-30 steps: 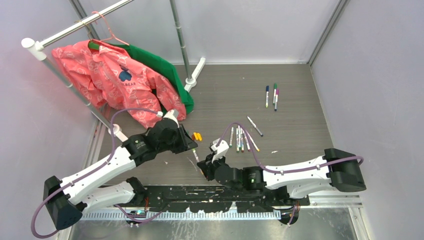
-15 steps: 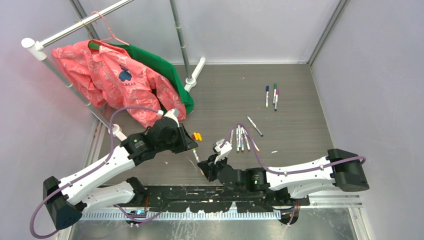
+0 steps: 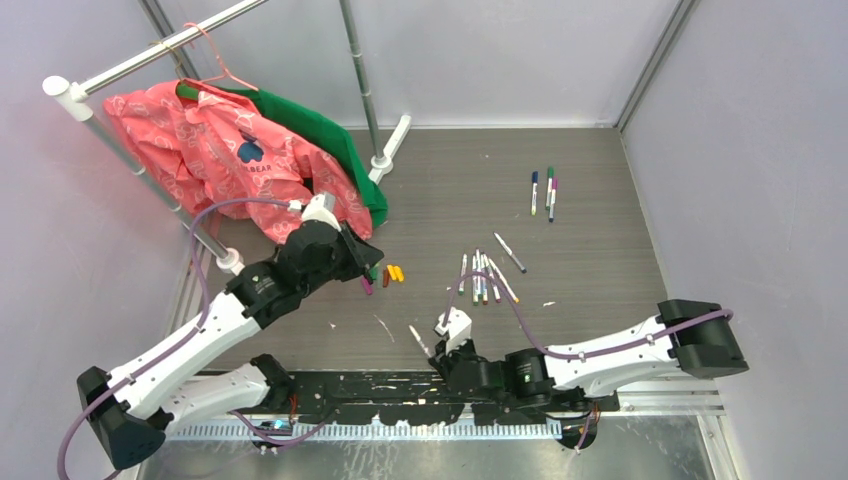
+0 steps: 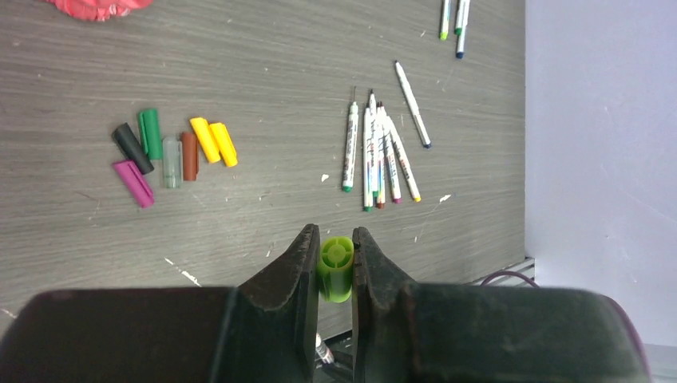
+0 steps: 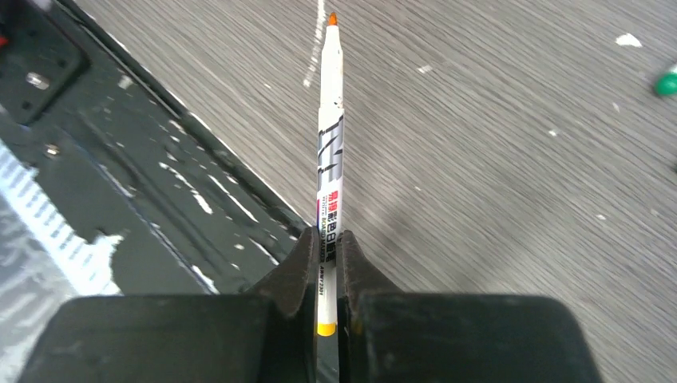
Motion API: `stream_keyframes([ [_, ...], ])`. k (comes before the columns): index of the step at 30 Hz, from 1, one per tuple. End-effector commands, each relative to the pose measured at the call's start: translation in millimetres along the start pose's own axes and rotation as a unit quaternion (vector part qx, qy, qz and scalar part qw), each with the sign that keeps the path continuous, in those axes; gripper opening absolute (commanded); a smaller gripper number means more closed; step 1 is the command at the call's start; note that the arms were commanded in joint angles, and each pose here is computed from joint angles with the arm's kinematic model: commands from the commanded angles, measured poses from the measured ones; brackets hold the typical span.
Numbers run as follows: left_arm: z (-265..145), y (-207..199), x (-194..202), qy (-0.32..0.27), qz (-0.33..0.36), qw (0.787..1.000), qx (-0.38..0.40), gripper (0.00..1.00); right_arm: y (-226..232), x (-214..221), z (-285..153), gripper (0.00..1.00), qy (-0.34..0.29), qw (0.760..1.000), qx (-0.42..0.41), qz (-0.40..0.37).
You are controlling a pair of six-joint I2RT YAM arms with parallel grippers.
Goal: Open the pen caps
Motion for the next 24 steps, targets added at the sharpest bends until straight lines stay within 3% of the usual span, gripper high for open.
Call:
stream_keyframes([
  [1, -8, -20, -35, -0.068, 0.005, 0.997, 0.034, 0.0, -2, -13, -12, 0.01, -0.019, 0.999, -0.014, 0.023],
  [9, 11, 6, -11, -0.019, 0.02, 0.999, -0.03, 0.0, -17, -60, -28, 0.01, -0.077, 0.996, 0.047, 0.022],
  [14, 30, 37, 11, 0.005, 0.034, 0.995, -0.089, 0.0, -42, -91, -38, 0.01, -0.127, 0.982, 0.138, 0.025],
  [18, 51, 57, 22, 0.014, 0.051, 0.99, -0.133, 0.0, -69, -102, -34, 0.01, -0.122, 0.97, 0.207, 0.033],
  [24, 82, 76, 34, 0.042, 0.094, 0.976, -0.194, 0.0, -100, -106, -16, 0.01, -0.087, 0.965, 0.243, 0.052],
])
Point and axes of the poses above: each gripper's point midway between its finger pads, its own z axis out along the fingers, its own y axis along the line the jaws close on, x = y × z, the point moved 1 cm from there along -z, back along the fingers, and after that the axes turned 2 degrees about z, right-handed, at the moved point
